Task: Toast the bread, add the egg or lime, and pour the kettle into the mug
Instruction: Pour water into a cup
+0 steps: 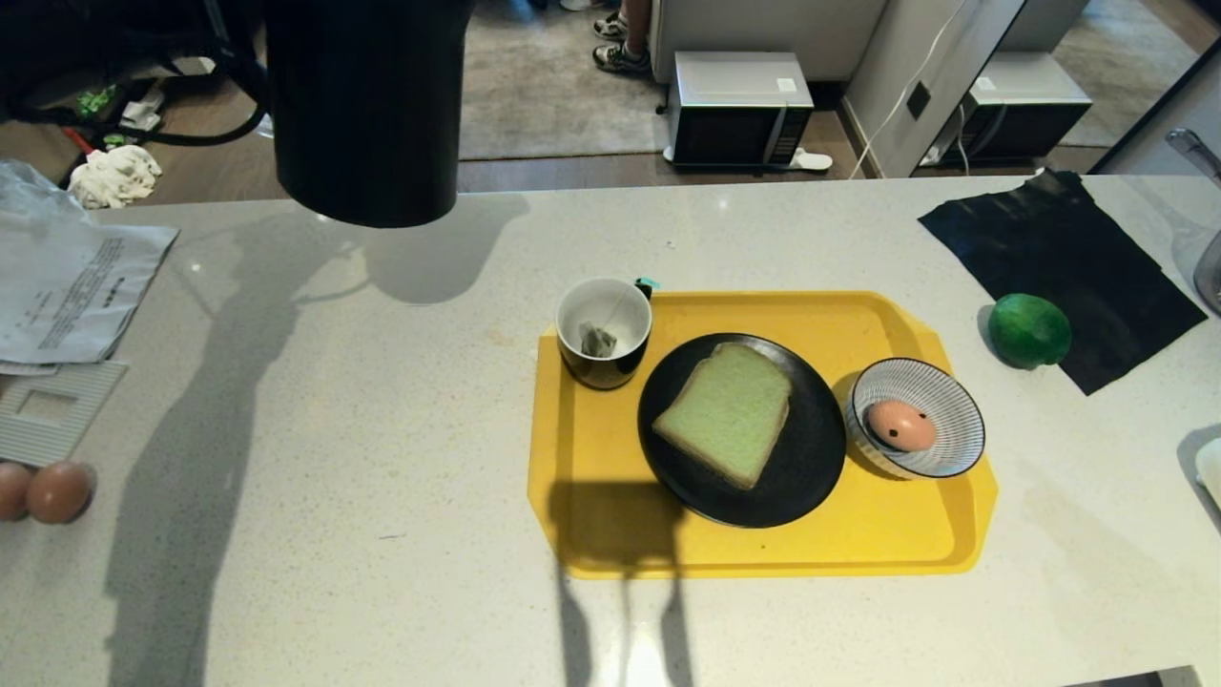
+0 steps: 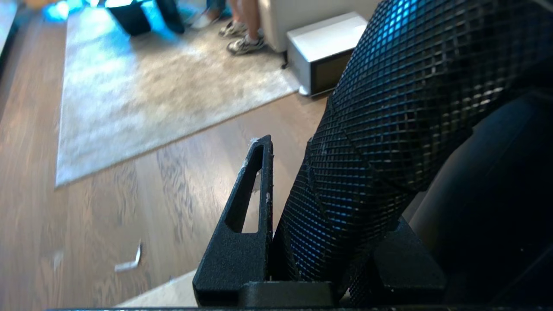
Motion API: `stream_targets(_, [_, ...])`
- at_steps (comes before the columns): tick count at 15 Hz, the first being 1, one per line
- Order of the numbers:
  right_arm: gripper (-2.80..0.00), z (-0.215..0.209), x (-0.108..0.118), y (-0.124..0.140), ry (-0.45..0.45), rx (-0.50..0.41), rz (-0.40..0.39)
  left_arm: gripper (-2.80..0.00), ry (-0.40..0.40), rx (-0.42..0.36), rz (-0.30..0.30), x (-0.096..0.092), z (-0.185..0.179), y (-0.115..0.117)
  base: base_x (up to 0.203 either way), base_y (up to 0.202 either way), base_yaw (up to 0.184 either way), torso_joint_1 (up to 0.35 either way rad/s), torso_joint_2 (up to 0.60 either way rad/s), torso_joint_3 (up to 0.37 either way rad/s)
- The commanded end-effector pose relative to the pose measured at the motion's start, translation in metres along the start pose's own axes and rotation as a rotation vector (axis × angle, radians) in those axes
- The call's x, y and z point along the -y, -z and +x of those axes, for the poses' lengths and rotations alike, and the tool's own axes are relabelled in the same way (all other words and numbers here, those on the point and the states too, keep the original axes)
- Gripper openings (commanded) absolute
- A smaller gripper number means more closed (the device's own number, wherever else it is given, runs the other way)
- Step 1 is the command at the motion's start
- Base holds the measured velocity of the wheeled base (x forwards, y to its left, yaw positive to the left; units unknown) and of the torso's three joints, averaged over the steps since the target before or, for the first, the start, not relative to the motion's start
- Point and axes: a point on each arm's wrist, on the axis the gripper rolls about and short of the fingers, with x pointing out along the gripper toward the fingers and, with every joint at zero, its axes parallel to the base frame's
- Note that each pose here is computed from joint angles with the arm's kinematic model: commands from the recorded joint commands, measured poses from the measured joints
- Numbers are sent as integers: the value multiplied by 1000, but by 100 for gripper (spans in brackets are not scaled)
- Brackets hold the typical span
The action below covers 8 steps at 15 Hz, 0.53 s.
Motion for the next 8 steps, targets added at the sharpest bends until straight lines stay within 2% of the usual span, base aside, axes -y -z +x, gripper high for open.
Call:
stream_targets(1, [-280, 0, 0, 0, -1, -1, -1, -280, 48, 14, 18, 15, 6, -1, 0, 0, 0, 0, 0, 0])
stream_targets(3, [-280, 0, 0, 0, -1, -1, -1, -280, 106, 24, 54, 34, 13, -3, 0, 0, 0, 0, 0, 0])
stream_targets(5, [-280, 0, 0, 0, -1, -1, -1, -280, 144, 18, 118, 47, 16, -2, 0, 0, 0, 0, 0, 0])
stream_targets(8, [-280, 0, 0, 0, -1, -1, -1, -280, 193, -57, 232, 56, 16, 5, 0, 0, 0, 0, 0, 0])
